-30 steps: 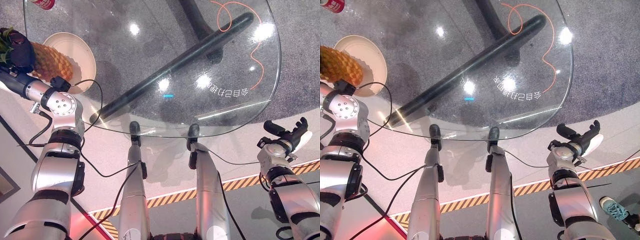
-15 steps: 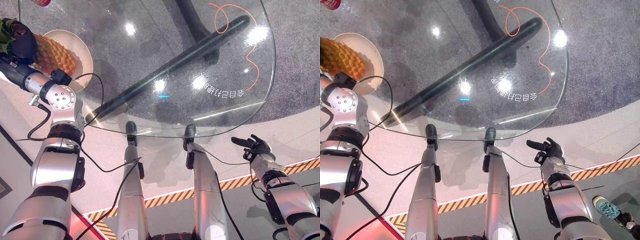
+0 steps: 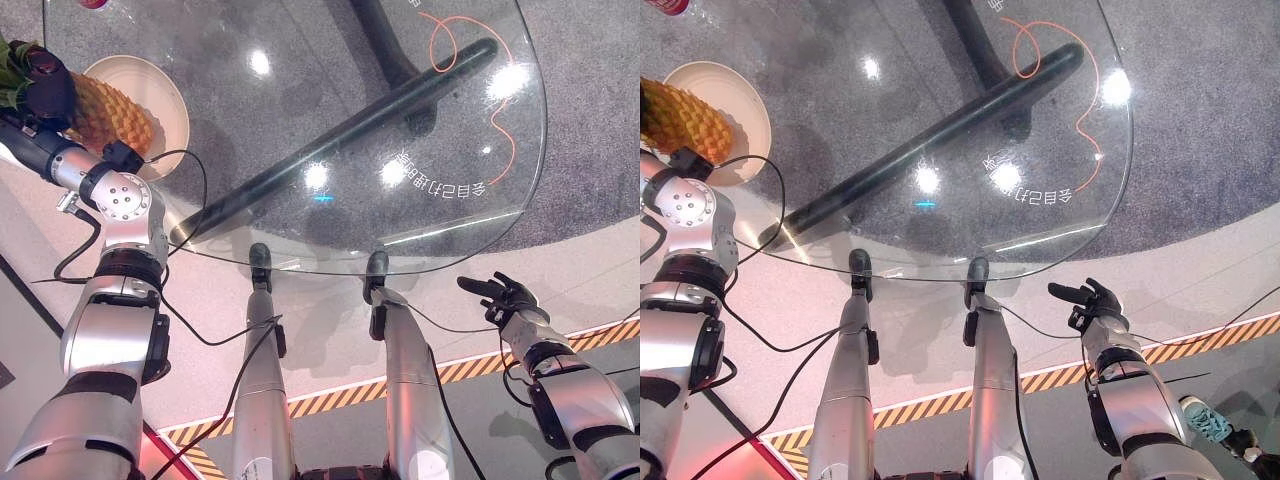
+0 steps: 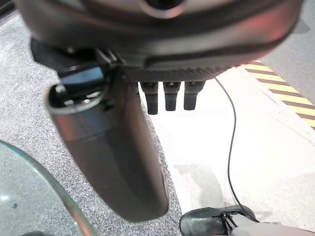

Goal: Pick up the fruit to the plate

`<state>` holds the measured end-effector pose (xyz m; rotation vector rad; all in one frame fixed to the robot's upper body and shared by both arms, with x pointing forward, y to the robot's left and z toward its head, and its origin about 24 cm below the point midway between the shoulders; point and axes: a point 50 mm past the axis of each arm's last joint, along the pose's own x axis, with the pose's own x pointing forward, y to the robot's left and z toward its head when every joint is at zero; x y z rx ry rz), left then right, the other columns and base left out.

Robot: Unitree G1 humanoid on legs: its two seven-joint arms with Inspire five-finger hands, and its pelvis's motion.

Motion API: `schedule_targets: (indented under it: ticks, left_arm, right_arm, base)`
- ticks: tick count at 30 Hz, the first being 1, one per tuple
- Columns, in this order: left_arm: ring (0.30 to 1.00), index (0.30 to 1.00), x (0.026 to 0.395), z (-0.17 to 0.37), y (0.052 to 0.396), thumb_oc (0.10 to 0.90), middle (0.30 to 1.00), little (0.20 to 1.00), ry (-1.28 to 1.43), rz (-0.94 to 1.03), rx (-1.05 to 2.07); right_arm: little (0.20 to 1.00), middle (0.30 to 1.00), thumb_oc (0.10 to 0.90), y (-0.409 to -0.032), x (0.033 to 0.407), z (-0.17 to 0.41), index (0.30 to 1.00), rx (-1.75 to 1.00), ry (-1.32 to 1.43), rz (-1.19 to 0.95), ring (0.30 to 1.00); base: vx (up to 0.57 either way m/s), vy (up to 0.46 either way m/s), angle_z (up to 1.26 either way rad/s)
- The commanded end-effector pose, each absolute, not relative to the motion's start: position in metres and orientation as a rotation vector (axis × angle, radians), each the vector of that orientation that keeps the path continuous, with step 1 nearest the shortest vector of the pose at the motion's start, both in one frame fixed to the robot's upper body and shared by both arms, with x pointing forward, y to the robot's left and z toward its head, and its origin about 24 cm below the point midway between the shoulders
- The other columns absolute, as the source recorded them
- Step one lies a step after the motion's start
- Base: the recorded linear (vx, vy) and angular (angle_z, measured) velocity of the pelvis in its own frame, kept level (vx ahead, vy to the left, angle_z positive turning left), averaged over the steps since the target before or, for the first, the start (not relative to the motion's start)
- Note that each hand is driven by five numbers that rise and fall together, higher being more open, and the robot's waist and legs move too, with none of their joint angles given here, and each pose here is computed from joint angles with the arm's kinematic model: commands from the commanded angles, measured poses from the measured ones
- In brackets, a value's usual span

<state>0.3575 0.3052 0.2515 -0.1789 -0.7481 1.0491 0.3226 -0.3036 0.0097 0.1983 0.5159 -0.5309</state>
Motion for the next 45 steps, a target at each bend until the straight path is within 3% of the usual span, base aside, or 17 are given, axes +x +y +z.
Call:
schedule_targets:
  ticks: [1,7,11,17,34,45]
  left_arm:
    - [0.3,0.3,0.3334,0.3125,0.3301,0.1,0.3,0.2,-0.988,1.095,-0.182]
    - [0.3,0.3,0.3331,0.314,0.3317,0.1,0.3,0.2,-0.986,1.085,-0.174]
    - [0.479,0.479,0.3339,0.3136,0.331,0.309,0.479,0.409,-0.984,1.073,-0.167]
    - [0.575,0.575,0.3335,0.3129,0.3319,0.421,0.575,0.521,-0.985,1.071,-0.174]
    - [0.556,0.556,0.3349,0.3128,0.3277,0.399,0.556,0.499,-1.0,1.035,-0.184]
    - [0.644,0.644,0.3369,0.3072,0.3225,0.501,0.644,0.601,-1.006,0.994,-0.171]
  right_arm:
    - [0.9,0.9,0.8,-0.3202,0.304,-0.0019,0.9,0.142,0.571,-0.595,0.9]
    - [0.9,0.9,0.8,-0.32,0.3053,-0.0003,0.9,0.139,0.56,-0.591,0.9]
    - [0.9,0.9,0.8,-0.3177,0.3071,0.0003,0.9,0.139,0.556,-0.591,0.9]
    - [0.9,0.9,0.8,-0.3184,0.307,0.0007,0.9,0.133,0.553,-0.592,0.9]
    - [0.9,0.9,0.8,-0.3204,0.3069,0.0021,0.9,0.128,0.544,-0.595,0.9]
    - [0.9,0.9,0.8,-0.3194,0.3085,0.0035,0.9,0.136,0.538,-0.604,0.9]
  base:
    - [0.0,0.0,0.0]
    - [0.0,0.0,0.0]
    - [0.0,0.0,0.0]
    - [0.0,0.0,0.0]
    - [0.0,0.0,0.0]
    - [-0.01,0.0,0.0]
